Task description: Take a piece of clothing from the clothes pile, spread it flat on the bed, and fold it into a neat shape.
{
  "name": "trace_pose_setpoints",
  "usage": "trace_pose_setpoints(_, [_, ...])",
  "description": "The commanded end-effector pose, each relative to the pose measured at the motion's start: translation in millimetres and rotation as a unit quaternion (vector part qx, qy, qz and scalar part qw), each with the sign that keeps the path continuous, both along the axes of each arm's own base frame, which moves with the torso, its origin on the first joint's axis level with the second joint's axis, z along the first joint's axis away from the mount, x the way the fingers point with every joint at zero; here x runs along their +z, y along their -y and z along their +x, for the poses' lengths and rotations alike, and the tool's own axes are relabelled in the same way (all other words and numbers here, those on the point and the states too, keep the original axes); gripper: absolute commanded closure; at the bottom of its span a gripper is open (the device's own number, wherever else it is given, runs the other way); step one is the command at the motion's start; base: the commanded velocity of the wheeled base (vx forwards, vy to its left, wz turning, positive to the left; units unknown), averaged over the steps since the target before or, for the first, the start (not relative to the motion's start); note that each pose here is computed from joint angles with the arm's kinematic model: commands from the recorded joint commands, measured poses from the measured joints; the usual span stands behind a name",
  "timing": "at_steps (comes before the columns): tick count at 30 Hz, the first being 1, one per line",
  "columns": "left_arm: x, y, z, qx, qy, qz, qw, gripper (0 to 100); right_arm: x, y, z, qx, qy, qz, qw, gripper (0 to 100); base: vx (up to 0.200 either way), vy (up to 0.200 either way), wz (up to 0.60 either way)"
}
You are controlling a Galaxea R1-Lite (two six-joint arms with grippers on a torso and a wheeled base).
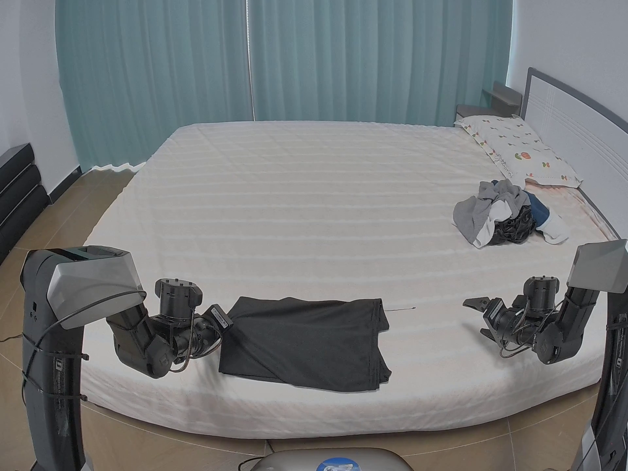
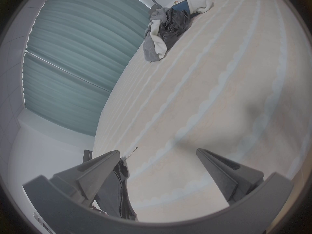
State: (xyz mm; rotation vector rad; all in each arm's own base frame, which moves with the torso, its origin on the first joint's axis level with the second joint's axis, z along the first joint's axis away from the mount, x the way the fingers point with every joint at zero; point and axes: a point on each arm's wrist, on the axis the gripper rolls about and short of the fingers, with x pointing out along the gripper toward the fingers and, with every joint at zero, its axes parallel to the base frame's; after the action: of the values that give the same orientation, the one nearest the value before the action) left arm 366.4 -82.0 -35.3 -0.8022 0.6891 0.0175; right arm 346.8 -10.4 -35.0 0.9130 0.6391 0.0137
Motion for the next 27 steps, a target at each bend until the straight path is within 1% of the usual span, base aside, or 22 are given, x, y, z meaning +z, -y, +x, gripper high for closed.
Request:
trace_pose_setpoints(1, [0.2, 0.0, 0.0, 0.000, 0.000, -0.001, 1.0000, 100, 0.3, 0.0, -0.3, 0.000, 0.000, 0.000, 1.0000, 0, 0.000, 0.200, 0.00])
trace_pose_setpoints(17, [2.0, -1.0, -4.3, 0.000, -0.004, 0.000, 1.0000, 100, -0.1, 0.0, -0.2, 0.000, 0.000, 0.000, 1.0000, 0, 0.000, 0.200, 0.00])
trace_pose_setpoints(27, [1.4, -0.8, -6.2, -0.001, -0.007, 0.001, 1.0000, 100, -0.3, 0.0, -0.8, 0.000, 0.000, 0.000, 1.0000, 0, 0.000, 0.000, 0.00])
